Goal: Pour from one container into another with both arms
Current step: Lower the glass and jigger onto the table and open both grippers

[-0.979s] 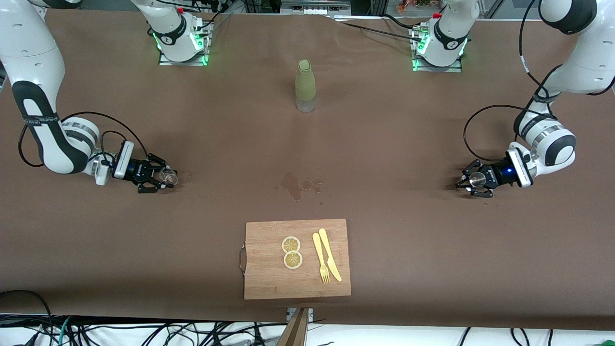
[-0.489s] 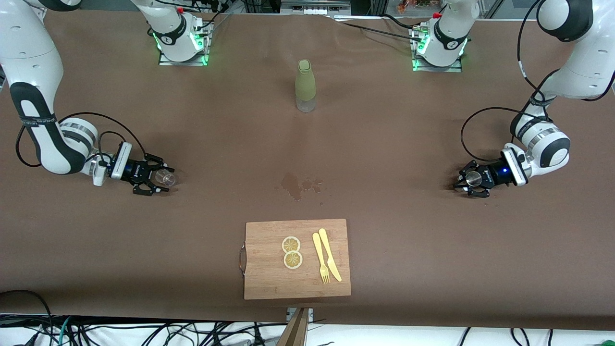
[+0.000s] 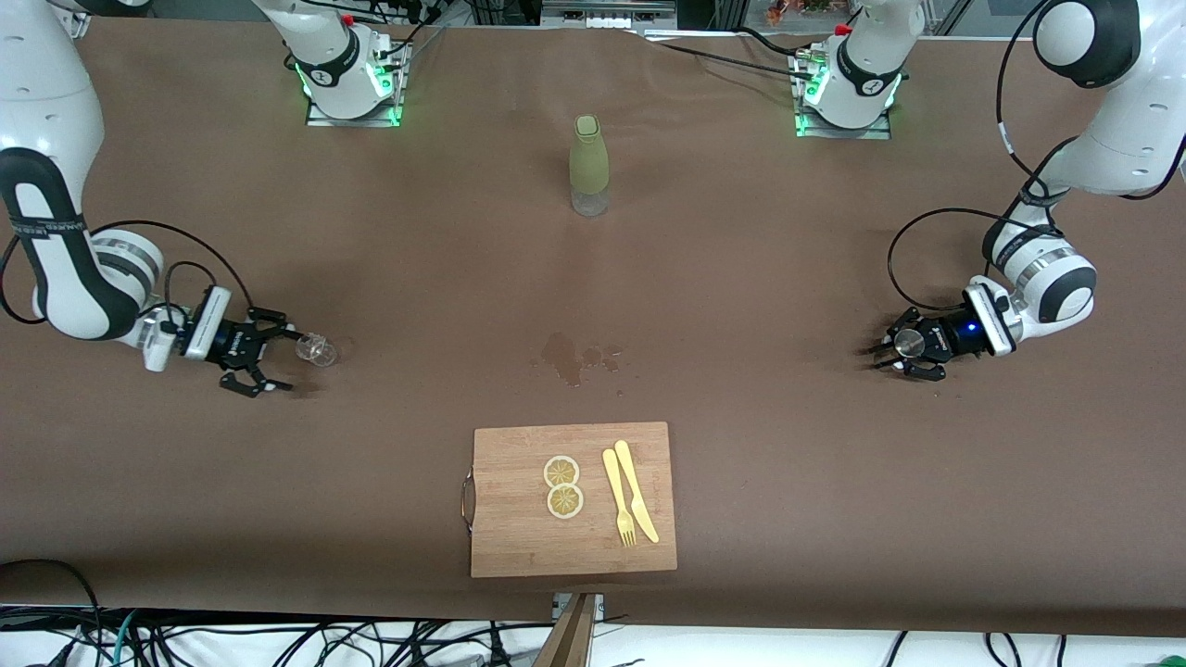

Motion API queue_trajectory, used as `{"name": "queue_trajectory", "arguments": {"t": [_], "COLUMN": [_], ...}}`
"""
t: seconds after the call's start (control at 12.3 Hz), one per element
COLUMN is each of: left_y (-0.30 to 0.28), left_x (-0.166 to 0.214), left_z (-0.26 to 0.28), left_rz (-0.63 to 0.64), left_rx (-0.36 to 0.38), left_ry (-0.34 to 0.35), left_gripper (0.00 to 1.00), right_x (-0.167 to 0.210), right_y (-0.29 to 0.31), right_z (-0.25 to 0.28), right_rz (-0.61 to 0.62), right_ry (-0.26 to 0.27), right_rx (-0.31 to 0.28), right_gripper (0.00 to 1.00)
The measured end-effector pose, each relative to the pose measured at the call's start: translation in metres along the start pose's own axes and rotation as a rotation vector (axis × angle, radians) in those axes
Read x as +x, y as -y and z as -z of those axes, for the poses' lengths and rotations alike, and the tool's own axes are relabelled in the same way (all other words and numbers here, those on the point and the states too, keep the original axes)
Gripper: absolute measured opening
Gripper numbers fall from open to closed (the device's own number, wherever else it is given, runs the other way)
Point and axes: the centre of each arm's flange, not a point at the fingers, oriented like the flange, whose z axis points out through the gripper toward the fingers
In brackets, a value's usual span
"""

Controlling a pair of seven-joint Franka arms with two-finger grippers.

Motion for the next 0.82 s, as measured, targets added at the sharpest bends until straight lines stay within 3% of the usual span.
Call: {"name": "queue_trajectory", "arguments": {"t": [0.16, 0.41, 0.49, 0.82], "left_y": [-0.001, -0.003, -0.004, 0.004], "left_x": [0.0, -0.001, -0.003, 0.004], "left_z": [0.002, 0.006, 0.012, 0.048], "left_rz": [0.0, 0.0, 0.001, -0.016], "left_rx": [-0.009, -0.021, -0.027, -0.067], "left_ry": [-0.002, 0.009, 0.021, 0.066], "left_gripper": [0.61, 0.95, 1.0, 1.0], "right_x": [0.023, 0.074, 0.095, 0.166], "right_y": [-0.017, -0.033, -0.038, -0.048], "right_z": [0.037, 0.077, 0.083, 0.072], "right_rz": [-0.033, -0.179, -0.247, -0.562], "right_ry": [0.13, 0.297, 0.354, 0.535], "right_rx": [0.003, 0.025, 0.025, -0.036], "right_gripper": [1.0, 1.0, 1.0, 1.0]}}
